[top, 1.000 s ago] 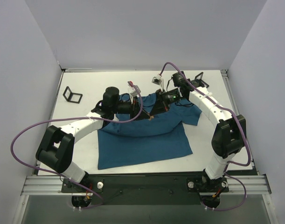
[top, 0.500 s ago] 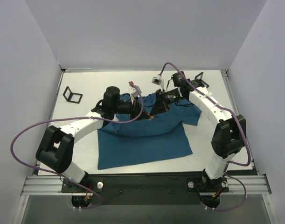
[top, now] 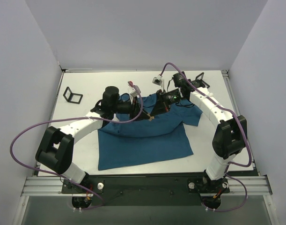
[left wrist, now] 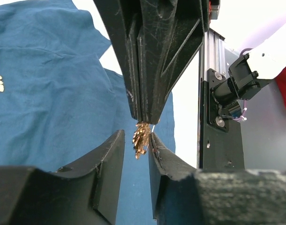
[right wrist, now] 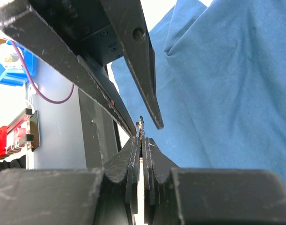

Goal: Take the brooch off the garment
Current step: Close the brooch.

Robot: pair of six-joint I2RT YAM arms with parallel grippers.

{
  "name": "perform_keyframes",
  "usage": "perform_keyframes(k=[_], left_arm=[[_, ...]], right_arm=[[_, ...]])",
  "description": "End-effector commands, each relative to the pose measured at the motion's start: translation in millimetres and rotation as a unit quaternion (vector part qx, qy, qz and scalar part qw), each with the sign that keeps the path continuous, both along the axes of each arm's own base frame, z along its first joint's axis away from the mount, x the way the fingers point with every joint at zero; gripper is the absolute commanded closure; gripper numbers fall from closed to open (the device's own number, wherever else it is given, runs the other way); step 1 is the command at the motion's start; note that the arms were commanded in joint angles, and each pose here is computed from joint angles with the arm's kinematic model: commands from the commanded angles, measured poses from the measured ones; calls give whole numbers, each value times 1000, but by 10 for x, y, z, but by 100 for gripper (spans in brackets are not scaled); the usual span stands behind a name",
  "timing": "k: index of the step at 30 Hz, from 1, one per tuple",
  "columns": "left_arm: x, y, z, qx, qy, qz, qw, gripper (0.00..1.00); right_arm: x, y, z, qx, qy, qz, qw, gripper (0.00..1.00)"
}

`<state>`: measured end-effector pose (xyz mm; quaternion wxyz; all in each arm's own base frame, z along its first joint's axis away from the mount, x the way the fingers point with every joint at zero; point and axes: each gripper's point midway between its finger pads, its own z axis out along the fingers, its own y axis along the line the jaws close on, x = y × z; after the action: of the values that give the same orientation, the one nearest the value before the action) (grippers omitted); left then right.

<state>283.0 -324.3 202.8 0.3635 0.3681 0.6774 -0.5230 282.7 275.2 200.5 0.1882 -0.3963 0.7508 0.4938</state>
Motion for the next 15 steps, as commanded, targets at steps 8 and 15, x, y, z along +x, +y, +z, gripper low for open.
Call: perform_keyframes(k=[8, 15], left_arm=[[249, 204, 364, -45, -37, 35, 998, 59], [129, 127, 355, -50, -33, 8, 998, 57]], right_arm=[[-245, 51, 132, 30, 42, 32, 998, 100], [-221, 42, 170, 34, 45, 28, 998, 100]])
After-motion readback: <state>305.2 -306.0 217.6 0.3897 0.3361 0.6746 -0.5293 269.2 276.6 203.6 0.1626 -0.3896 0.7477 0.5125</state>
